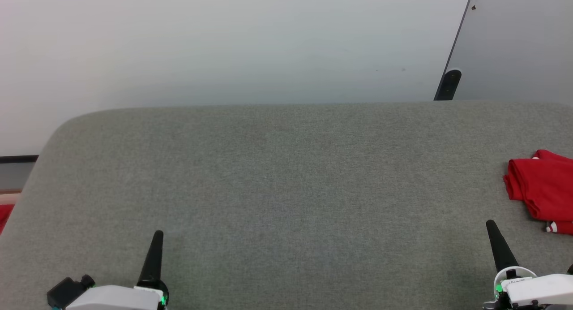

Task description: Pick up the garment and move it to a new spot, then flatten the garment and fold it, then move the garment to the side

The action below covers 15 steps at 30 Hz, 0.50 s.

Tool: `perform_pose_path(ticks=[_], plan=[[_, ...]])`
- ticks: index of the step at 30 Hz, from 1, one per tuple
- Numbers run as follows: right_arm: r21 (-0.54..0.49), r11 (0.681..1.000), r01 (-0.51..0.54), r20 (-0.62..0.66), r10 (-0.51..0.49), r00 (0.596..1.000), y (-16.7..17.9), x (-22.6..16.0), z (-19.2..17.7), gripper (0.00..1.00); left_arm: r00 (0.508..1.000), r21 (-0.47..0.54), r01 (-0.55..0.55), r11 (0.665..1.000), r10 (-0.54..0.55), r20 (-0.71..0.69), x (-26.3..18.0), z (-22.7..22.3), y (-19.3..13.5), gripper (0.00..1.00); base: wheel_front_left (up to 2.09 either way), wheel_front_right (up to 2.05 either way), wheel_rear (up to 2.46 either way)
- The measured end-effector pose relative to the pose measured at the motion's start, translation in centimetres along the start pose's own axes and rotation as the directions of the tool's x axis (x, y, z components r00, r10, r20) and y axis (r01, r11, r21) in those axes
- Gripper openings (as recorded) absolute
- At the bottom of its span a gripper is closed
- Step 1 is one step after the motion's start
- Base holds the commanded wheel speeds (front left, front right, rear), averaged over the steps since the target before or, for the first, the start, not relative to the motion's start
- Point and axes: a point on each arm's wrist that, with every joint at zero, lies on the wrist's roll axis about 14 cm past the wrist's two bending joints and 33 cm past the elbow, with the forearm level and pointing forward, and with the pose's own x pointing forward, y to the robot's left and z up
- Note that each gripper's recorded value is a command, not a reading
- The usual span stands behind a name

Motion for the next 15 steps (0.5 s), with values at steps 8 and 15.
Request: perform_pose_path(ticks=[8,15], plan=[[0.071,0.997,0.004,0.0,-0.004,1.0,-0.16,0.11,0.0,0.0,1.0,-0.074,0.009,0.997,-0.009,-0.008,0.46,-0.17,-0.35,0.0,0.0,0.0,0.0],[0.138,0.99,-0.001,0.002,0.001,1.0,0.0,0.37,0.06,0.0,1.0,-0.141,0.014,0.99,-0.017,-0.017,0.85,-0.35,-0.6,0.0,0.0,0.0,0.0]])
